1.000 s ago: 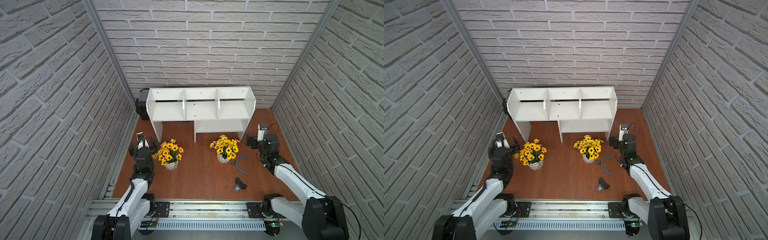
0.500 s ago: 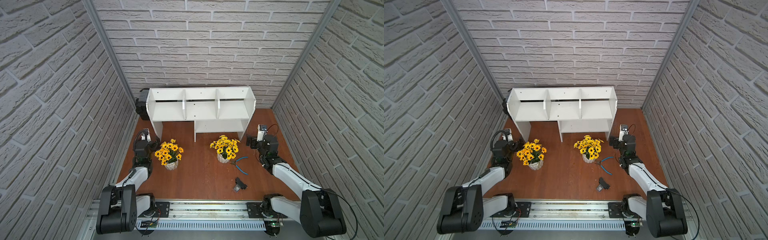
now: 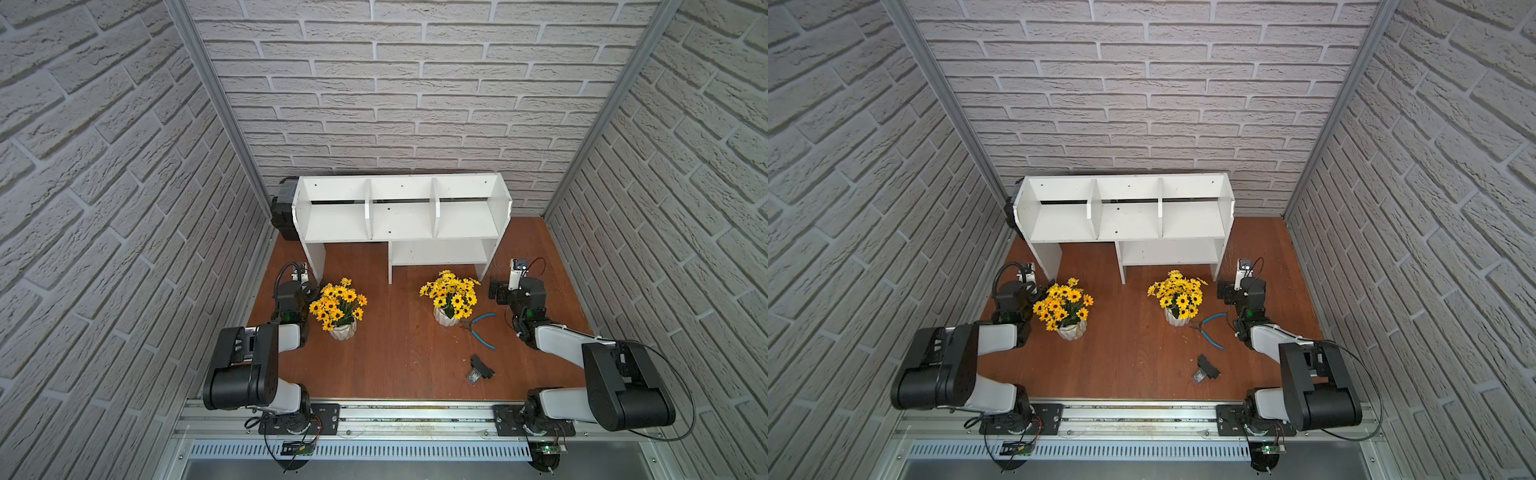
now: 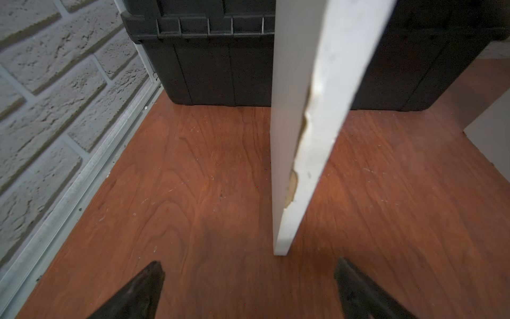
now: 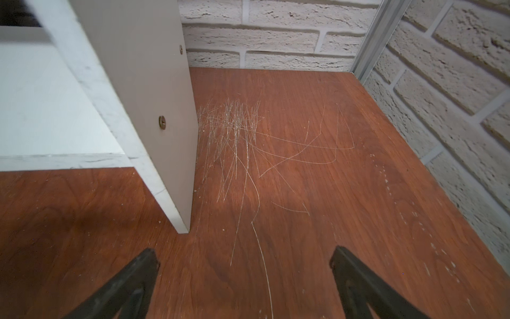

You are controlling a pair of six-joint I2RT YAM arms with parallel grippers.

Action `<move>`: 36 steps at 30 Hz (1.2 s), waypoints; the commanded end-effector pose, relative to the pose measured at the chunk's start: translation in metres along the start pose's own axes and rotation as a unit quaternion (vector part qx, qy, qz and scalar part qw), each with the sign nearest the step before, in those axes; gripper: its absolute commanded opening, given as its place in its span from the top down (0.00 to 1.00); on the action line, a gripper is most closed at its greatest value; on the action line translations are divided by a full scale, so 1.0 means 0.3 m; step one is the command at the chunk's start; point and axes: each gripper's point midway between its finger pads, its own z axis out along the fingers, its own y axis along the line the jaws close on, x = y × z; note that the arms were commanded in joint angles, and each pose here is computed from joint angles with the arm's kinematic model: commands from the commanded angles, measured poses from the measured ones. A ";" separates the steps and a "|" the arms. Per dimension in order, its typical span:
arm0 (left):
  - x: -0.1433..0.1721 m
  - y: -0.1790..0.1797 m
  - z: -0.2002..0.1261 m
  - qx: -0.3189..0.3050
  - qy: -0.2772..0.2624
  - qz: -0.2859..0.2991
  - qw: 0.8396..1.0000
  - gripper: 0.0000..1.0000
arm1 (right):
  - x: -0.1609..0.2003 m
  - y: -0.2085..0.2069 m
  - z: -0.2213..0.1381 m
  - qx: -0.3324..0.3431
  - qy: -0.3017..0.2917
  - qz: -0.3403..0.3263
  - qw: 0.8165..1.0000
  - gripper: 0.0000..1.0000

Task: Take the sunflower pots off the shelves
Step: Reset both arms

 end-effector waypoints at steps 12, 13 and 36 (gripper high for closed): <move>-0.055 0.033 0.049 0.007 -0.034 -0.022 0.999 0.02 | -0.031 0.064 0.033 -0.035 -0.035 -0.032 0.998 0.01; -0.053 0.033 0.048 0.007 -0.031 -0.022 0.999 0.02 | -0.032 0.059 0.037 -0.032 -0.038 -0.030 0.998 0.01; -0.055 0.028 0.051 0.001 -0.029 -0.016 0.999 0.02 | -0.032 0.035 0.045 -0.014 -0.029 -0.018 0.999 0.01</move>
